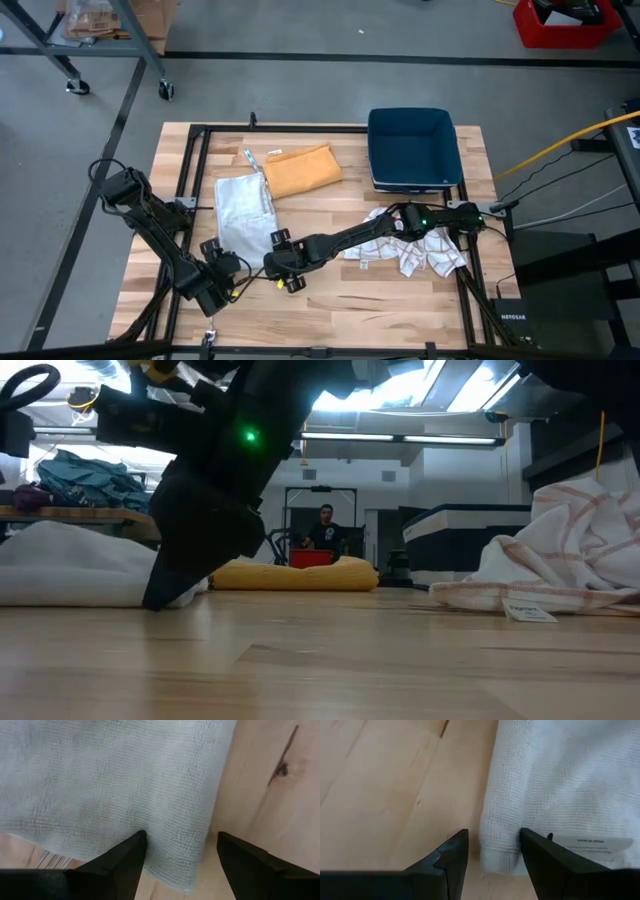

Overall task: Fold towel
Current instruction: Fold the left white towel

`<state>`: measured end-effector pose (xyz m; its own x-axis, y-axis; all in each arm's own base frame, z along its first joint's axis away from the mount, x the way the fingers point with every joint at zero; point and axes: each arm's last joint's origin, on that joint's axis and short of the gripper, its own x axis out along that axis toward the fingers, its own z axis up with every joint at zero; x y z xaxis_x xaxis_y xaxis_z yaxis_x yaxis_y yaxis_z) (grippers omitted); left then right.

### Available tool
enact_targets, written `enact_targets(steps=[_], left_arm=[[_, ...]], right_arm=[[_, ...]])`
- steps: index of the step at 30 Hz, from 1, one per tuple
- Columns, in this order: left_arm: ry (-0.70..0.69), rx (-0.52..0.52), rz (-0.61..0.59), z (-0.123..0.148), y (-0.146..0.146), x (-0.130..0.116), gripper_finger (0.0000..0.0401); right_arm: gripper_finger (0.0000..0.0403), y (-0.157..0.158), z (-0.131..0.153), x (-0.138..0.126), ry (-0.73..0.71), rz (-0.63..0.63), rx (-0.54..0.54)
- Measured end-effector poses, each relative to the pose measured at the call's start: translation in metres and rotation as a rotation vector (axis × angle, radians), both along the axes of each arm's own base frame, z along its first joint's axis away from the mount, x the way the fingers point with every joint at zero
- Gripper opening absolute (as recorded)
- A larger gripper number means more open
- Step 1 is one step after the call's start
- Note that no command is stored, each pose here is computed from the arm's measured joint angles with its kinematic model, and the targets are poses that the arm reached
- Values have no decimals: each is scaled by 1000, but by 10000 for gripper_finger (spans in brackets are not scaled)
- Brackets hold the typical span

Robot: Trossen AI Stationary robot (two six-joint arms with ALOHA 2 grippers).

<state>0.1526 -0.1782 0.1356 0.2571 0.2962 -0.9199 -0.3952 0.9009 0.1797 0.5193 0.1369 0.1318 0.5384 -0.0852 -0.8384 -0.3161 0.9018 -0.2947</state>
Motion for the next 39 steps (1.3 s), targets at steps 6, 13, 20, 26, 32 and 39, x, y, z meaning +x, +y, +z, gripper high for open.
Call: enact_targets(steps=[6, 13, 20, 26, 32, 39], left_arm=[[-16, -19, -1, -1, -2, 1, 180], [-62, -72, 64, 7, -10, 7, 31], [-159, -249, 2, 28, -38, 22, 22], [-268, -442, -60, 48, -64, 32, 9], [-348, -611, -88, 68, -87, 34, 15], [-402, -727, -74, 86, -102, 32, 12]], right_arm=[[152, 0, 0, 0, -2, -7, -12], [20, 19, 1, -8, 14, 22, -37], [42, 64, 18, -33, 127, 44, -11], [12, 103, 49, -56, 154, 124, -24], [25, 133, 76, -78, 102, 84, 77], [21, 152, 94, -88, 18, 66, 138]])
